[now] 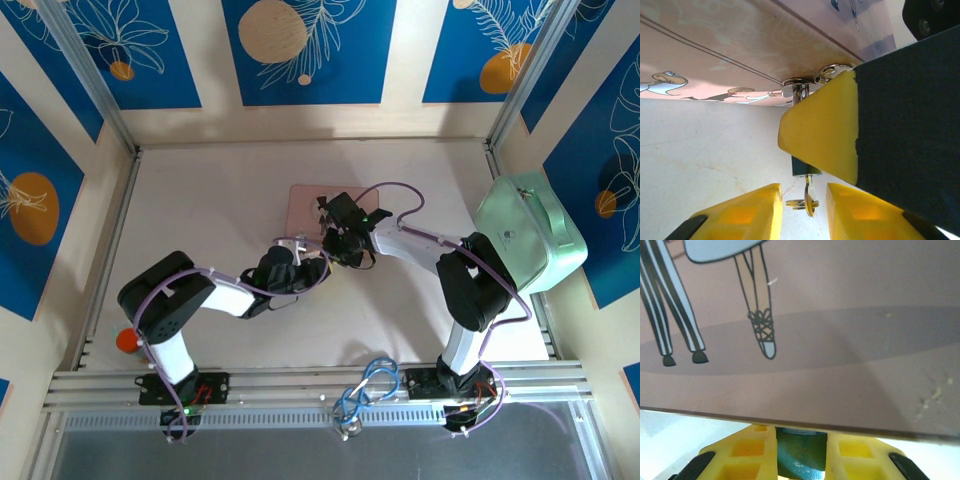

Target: Unlock the padlock with the key

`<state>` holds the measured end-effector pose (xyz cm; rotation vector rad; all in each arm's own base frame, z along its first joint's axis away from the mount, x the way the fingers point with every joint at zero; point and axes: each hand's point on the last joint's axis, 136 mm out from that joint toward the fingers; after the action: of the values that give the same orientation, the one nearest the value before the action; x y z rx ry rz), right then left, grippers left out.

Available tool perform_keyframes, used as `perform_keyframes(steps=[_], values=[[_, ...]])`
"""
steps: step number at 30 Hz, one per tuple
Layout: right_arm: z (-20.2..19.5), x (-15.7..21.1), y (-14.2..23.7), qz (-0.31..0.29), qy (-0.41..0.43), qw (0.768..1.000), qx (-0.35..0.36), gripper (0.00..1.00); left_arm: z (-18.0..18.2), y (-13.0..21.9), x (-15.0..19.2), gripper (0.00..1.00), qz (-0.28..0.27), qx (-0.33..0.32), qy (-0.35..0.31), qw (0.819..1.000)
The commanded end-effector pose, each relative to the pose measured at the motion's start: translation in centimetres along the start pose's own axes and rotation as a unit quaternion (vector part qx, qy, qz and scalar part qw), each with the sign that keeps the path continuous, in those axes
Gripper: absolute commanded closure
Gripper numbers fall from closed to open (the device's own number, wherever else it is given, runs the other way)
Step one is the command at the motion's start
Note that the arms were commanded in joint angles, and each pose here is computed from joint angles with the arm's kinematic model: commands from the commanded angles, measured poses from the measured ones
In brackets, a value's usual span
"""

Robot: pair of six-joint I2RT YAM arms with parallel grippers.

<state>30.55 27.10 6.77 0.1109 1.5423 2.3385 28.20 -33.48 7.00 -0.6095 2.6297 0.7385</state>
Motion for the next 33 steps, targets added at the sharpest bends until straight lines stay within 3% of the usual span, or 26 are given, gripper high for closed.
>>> perform_keyframes(steps=[1, 7, 17, 27, 33], values=[[-0.3, 1.8, -0.3, 0.039, -0.004, 0.999, 0.0, 1.0, -1.7, -0.3, -1.6, 0.69, -0.018, 0.022, -0.013, 0.999], [-0.2, 1.8, -0.2, 0.035, 0.009, 0.999, 0.016, 1.0, -0.8, 0.5, -1.4, 0.62, -0.022, -0.002, -0.019, 1.0], [0.7, 1.5, 0.2, 0.017, 0.037, 0.999, 0.013, 1.0, -0.4, 1.0, -1.4, 0.58, -0.017, -0.028, -0.037, 0.999], [1.3, 1.5, 0.4, 0.012, 0.03, 0.999, 0.01, 1.0, -0.7, 1.0, -1.5, 0.6, -0.021, -0.021, -0.031, 0.999], [1.5, 1.3, 0.9, 0.01, 0.036, 0.999, 0.01, 1.0, -1.8, 1.9, -2.1, 0.58, -0.051, 0.025, -0.012, 0.998]])
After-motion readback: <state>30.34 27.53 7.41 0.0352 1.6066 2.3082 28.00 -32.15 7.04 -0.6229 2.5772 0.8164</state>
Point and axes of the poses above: each hand's point on the last joint's axis, 136 mm out from that joint toward the fingers, its own y axis back along the fingers, its own z axis along the line the jaws close on, x = y × z
